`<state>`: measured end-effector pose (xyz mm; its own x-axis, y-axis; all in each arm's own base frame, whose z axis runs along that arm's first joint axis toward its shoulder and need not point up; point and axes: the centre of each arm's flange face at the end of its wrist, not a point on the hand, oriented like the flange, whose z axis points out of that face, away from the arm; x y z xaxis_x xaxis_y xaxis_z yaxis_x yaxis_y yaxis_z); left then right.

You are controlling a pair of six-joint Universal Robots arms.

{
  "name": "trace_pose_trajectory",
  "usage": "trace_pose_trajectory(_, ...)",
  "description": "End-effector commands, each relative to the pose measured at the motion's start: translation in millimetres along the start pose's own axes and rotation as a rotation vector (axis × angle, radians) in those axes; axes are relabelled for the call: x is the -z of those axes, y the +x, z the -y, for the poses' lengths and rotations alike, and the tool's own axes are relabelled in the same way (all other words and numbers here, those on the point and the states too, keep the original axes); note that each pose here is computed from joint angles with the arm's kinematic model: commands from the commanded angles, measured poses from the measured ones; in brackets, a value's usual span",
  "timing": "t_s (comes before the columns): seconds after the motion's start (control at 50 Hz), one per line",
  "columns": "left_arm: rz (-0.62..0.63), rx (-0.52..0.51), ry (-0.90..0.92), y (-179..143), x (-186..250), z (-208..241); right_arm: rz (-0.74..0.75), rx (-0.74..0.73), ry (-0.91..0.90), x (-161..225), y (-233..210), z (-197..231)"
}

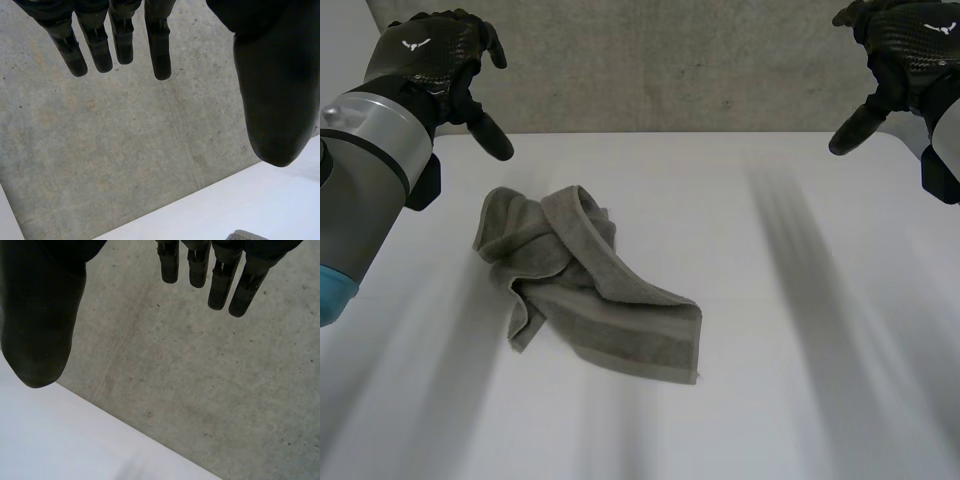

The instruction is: Fold the towel.

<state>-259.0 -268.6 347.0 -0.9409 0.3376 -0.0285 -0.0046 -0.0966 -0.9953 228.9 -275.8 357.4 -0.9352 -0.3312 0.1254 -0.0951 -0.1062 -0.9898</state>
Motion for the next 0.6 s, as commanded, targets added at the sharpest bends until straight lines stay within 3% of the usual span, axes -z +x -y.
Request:
trace_pose_trajectory(0.02, 0.002, -0.001, 0.002, -1, -1, 0, 0.002, -0.003, -0.02, -1, 1, -2)
trace_pose_trajectory(0.6, 0.014, -0.002, -0.02, -5, -2, -8, 0.025, -0.003, -0.056, -6, -6, -15)
